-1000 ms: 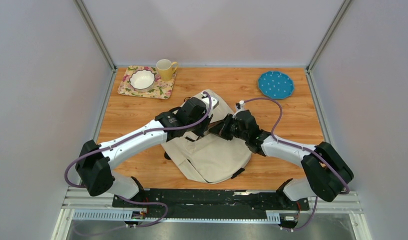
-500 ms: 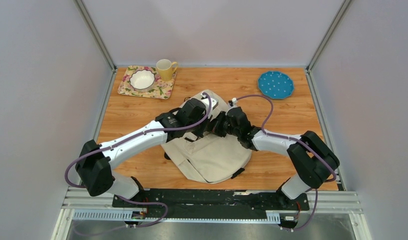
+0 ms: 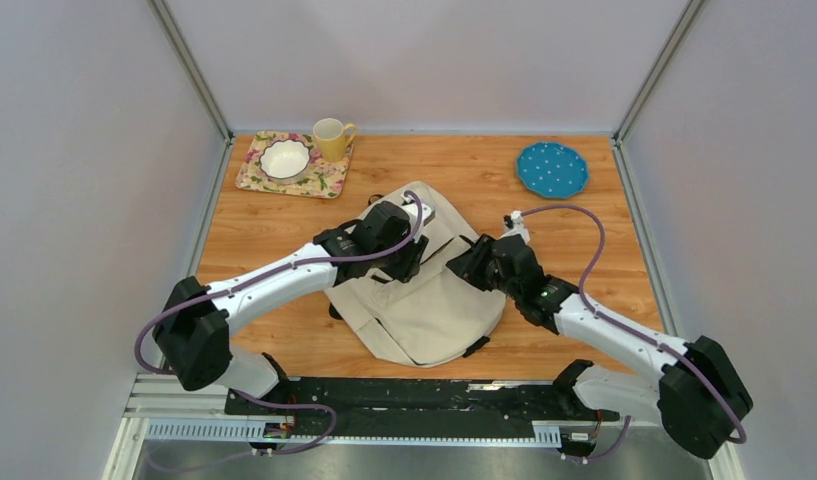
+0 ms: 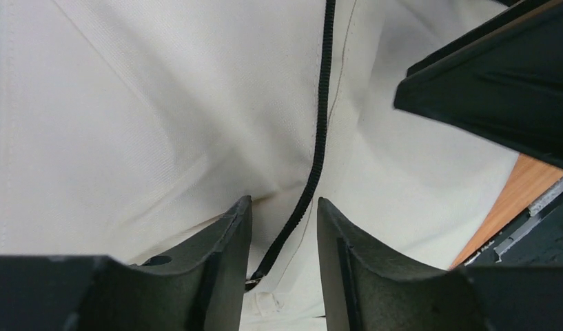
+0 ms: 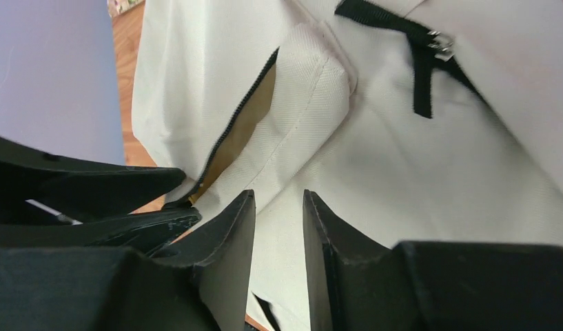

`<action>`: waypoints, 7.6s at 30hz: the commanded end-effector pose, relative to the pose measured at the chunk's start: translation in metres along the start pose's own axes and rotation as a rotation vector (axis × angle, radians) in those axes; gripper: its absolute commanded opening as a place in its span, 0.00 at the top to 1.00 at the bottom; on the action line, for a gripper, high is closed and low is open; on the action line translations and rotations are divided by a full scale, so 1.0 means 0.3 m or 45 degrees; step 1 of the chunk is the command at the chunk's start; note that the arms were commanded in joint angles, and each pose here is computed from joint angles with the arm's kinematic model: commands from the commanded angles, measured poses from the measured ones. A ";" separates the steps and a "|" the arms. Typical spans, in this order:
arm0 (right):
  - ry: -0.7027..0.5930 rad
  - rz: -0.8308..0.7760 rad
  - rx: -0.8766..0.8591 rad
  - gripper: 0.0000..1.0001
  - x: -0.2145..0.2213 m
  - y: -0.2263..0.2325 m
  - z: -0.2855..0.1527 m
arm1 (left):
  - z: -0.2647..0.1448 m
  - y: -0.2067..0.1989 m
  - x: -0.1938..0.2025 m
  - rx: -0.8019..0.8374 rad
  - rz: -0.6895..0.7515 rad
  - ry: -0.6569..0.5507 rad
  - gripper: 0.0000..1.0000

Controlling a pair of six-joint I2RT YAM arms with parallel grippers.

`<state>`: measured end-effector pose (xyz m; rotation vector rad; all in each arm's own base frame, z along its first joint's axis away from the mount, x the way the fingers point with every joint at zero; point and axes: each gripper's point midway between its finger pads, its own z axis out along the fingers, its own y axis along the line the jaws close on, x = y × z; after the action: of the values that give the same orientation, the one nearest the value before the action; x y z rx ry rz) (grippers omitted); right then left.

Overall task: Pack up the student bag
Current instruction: Place the stationery in the student bag, then adjust the student bag at the center of the board.

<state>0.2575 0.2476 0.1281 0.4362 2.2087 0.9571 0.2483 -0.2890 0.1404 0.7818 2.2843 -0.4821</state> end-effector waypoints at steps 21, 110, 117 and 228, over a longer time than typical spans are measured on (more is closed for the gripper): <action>-0.028 -0.142 -0.057 0.64 -0.061 0.081 -0.130 | 0.008 -0.111 0.157 0.323 0.067 0.106 0.39; 0.194 -0.132 -0.077 0.65 0.052 0.073 -0.069 | -0.023 -0.098 0.142 0.347 0.198 0.020 0.47; 0.184 -0.169 -0.088 0.65 0.027 0.103 -0.068 | -0.025 -0.175 0.215 0.559 0.231 0.185 0.69; 0.225 -0.393 0.089 0.52 -0.056 -0.009 -0.111 | -0.143 0.186 0.352 -0.084 -0.963 -0.621 0.22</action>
<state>0.2437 0.2102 0.1452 0.0489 2.4136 0.7141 0.1869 -0.1722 0.0722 -0.1728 2.1636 -0.6869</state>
